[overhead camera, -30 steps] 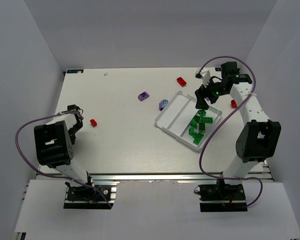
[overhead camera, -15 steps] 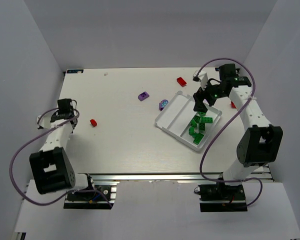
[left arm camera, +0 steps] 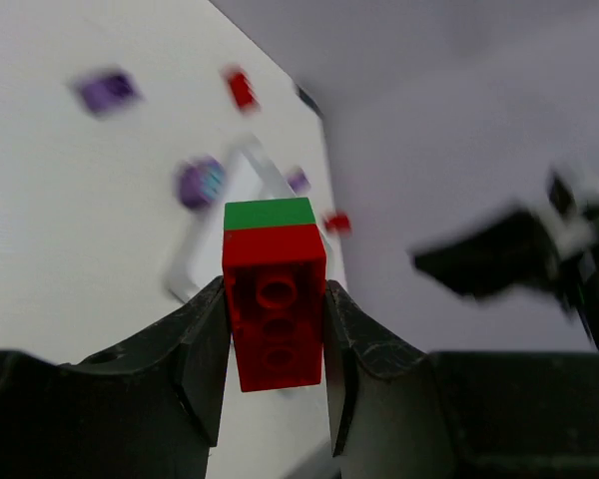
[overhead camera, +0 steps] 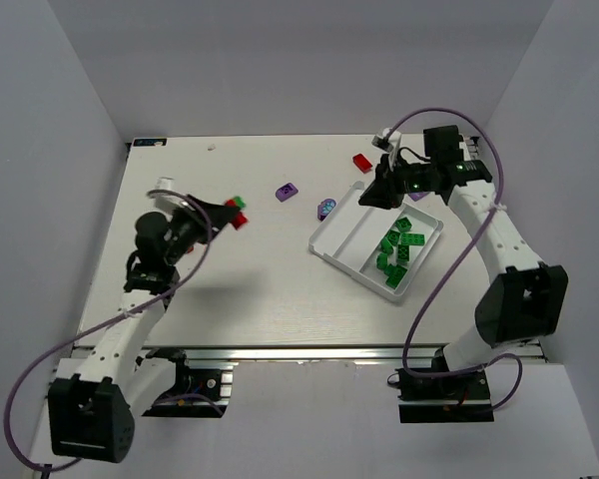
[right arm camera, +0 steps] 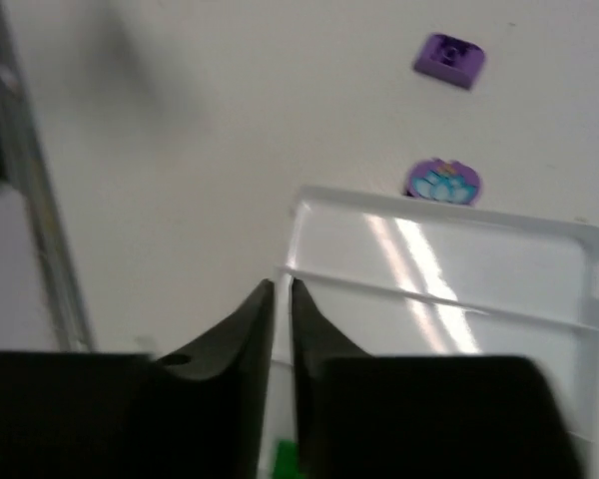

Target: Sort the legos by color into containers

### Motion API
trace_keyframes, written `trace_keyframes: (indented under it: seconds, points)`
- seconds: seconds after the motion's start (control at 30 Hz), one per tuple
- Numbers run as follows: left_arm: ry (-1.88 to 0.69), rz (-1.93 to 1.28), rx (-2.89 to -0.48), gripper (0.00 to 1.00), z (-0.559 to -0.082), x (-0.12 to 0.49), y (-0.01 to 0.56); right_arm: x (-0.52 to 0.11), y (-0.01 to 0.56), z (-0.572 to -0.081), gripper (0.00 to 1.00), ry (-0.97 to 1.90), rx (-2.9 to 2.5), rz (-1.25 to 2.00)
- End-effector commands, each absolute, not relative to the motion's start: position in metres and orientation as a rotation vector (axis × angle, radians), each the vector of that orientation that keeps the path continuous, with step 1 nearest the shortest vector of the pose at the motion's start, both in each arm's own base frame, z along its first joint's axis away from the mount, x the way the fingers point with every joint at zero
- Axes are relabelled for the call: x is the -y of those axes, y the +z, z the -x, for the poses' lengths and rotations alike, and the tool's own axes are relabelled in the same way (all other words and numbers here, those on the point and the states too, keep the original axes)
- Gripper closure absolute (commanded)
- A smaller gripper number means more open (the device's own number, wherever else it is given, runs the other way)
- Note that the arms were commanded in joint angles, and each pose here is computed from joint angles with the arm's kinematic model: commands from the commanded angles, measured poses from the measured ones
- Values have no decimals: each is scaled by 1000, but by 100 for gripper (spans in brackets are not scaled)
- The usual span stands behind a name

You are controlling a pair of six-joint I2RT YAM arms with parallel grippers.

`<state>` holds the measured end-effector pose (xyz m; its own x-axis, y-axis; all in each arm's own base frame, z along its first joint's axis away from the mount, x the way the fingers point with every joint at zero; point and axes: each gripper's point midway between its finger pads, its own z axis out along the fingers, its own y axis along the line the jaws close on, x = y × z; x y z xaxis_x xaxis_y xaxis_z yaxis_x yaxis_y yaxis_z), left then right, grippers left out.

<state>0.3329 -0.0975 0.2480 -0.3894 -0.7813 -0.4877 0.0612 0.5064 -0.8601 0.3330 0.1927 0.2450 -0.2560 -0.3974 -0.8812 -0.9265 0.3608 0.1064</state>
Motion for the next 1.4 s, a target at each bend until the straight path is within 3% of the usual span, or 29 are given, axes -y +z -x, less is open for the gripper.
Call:
trace_keyframes:
  seconds: [0.0,0.03,0.07,0.1,0.2,0.33,0.73,1.07,1.17,1.37]
  points:
    - [-1413,35,-1630,100,-278,203,294,-228,274,-314,72,1277,-1861,1011]
    - [-1471,-59,-1646,100,-259,232,295,-233,275,-309,61,1333,-1866,988]
    - [-1481,-93,-1654,100,-253,242,293,-239,281,-308,37,1384,-1868,942]
    - [-1497,-124,-1643,100,-250,252,292,-242,286,-303,31,1422,-1866,920]
    - [-1608,-212,-1539,100,-225,275,306,-256,289,-286,16,1578,-1849,893]
    - [-1671,-293,-1504,100,-213,294,313,-260,293,-278,14,1726,-1874,783]
    - [-1720,-354,-1543,100,-220,320,302,-276,302,-237,15,1834,-1800,936]
    - [-1720,-359,-1551,100,-227,326,298,-279,291,-227,23,1845,-1811,974]
    - [-1726,-364,-1552,100,-228,327,298,-280,292,-227,29,1849,-1801,988]
    - [-1714,-372,-1559,100,-230,329,296,-278,293,-224,67,1878,-1774,1023]
